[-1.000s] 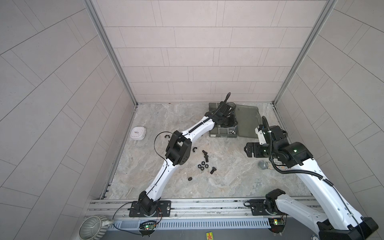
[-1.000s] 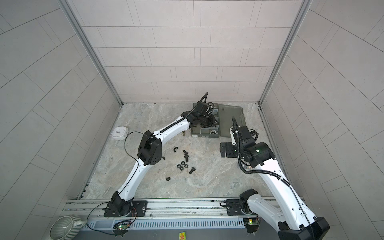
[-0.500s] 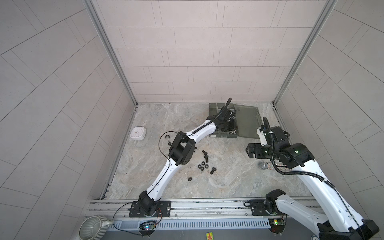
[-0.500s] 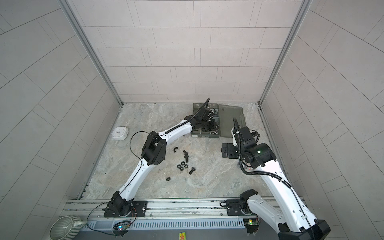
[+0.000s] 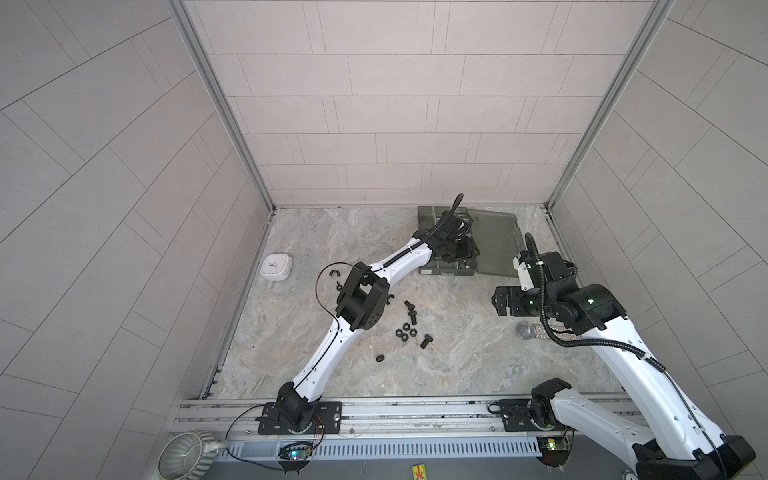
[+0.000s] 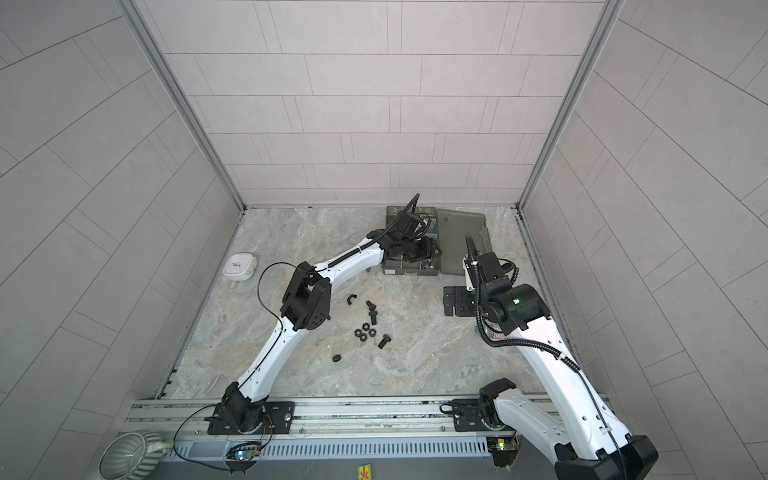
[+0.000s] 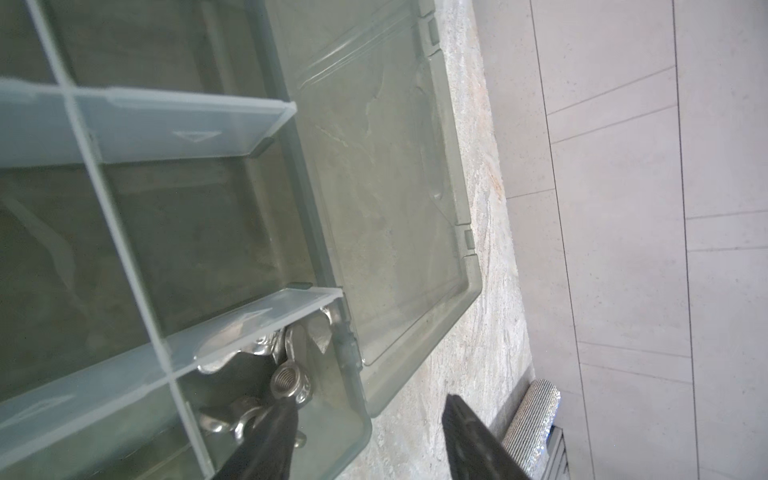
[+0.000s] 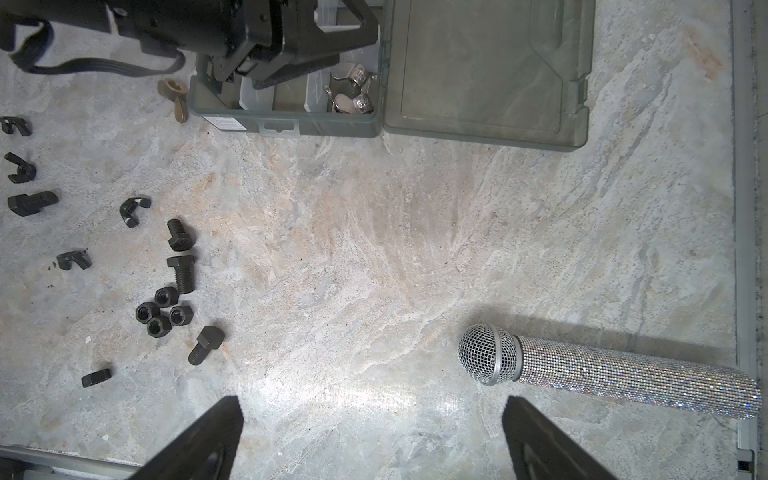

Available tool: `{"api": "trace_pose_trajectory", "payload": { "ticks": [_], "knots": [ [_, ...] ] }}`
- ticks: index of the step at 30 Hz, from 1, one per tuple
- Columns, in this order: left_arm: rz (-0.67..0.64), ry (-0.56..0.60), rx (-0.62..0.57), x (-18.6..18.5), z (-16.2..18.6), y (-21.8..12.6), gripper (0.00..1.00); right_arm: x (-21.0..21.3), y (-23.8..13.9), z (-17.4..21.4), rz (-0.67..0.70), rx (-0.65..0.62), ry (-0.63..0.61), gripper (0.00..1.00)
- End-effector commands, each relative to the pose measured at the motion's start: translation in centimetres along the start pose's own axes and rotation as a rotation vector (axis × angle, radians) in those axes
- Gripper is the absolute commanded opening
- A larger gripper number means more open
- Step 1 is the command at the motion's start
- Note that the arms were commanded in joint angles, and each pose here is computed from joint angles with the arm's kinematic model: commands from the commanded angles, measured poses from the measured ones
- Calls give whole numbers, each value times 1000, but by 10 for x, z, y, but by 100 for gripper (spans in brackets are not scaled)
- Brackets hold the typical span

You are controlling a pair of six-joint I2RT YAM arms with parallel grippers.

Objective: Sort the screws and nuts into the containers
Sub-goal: 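Carry the silver wing nut to the box while the right gripper advances, then open the left gripper over a compartment while the right gripper nears the brass nut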

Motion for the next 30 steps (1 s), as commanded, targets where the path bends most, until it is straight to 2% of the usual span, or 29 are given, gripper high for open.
{"api": "trace_pose_trajectory", "payload": {
  "ticks": [1, 4, 7, 11, 15, 21, 28, 29, 30],
  "knots": [
    [61, 154, -114, -58, -22, -89, 63, -2, -5, -7, 22, -49, 5, 99],
    [-30, 162, -148, -40, -19, -131, 66, 3, 2, -14, -23, -66, 1, 99],
    [-121, 101, -194, -1, -10, -179, 67, 11, 17, -25, -90, -57, 12, 99],
    [-294, 15, -251, 59, 24, -243, 69, 27, 38, -44, -168, -68, 31, 95],
    [-404, -69, -274, 97, 64, -292, 69, 49, 55, -67, -179, -78, -40, 94],
    [-461, -132, -339, 119, 110, -328, 71, 81, 84, -99, -175, -49, -141, 90],
    [-522, -157, -338, 128, 123, -352, 72, 122, 120, -135, -209, -34, -228, 79],
    [-530, -172, -324, 132, 124, -354, 74, 129, 128, -139, -214, -25, -242, 76],
    [-529, -191, -313, 135, 125, -356, 81, 136, 134, -143, -218, -16, -260, 74]
  ]
}}
Point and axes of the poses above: each gripper's point midway between its finger pads, its own y axis out along the fingers, its own x axis along the line the jaws close on, z = x × y, the point moved 10 cm from there along -y, back along the fingers, and after that the axes turned 7 degrees about -y, right-handed, at the moved point
